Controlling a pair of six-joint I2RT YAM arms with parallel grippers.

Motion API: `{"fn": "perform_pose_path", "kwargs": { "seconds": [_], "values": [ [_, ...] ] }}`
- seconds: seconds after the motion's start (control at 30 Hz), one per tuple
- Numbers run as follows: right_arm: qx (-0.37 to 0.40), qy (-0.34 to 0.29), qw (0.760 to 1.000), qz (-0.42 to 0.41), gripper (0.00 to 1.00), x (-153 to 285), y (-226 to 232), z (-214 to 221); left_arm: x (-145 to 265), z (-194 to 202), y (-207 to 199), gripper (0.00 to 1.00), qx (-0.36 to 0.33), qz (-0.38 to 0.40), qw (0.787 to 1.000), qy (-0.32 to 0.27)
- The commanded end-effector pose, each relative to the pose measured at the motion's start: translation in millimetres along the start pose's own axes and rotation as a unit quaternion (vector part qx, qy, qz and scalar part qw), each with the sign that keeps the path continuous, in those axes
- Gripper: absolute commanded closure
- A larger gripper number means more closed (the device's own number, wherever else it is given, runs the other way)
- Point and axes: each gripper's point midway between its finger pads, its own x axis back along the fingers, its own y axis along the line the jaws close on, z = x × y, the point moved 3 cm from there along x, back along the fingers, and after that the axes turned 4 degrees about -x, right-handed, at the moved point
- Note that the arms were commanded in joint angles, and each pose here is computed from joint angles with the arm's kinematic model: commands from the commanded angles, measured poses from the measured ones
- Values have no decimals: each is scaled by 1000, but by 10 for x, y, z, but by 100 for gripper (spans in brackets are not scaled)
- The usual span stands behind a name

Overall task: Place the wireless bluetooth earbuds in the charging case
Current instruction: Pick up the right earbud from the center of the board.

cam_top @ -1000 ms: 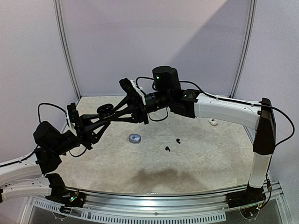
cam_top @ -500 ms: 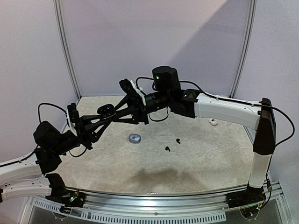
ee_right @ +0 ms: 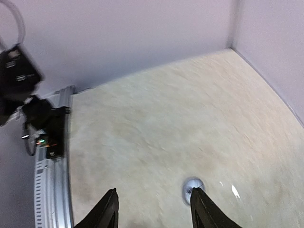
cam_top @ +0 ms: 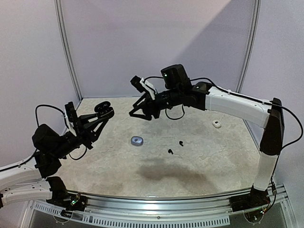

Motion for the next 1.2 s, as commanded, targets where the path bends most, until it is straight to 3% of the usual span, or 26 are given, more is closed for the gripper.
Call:
{"fn": "perform_pose_path", "kwargs": {
  "seconds": [0.0, 0.13, 0.3, 0.43, 0.77, 1.17],
  "values": [
    [-141, 220, 927, 268, 50, 340, -748, 878, 44, 140, 11, 100, 5, -14, 1000, 16],
    [-205, 328, 875, 291, 51, 171, -875, 1520, 54, 166, 2, 100, 5, -12, 1000, 20],
    [-250, 379, 837, 306, 46, 73, -934, 1895, 67, 189, -15, 100, 5, -7, 1000, 22],
    [-273, 416, 809, 312, 49, -17, -975, 2144, 70, 201, -30, 100, 2, -2, 1000, 24],
    [-308, 460, 769, 319, 57, -18, -934, 2525, 77, 214, -45, 100, -1, 3, 1000, 24],
    [-312, 473, 752, 337, 62, -4, -966, 2681, 87, 225, -60, 100, -2, 7, 1000, 26]
  ]
}}
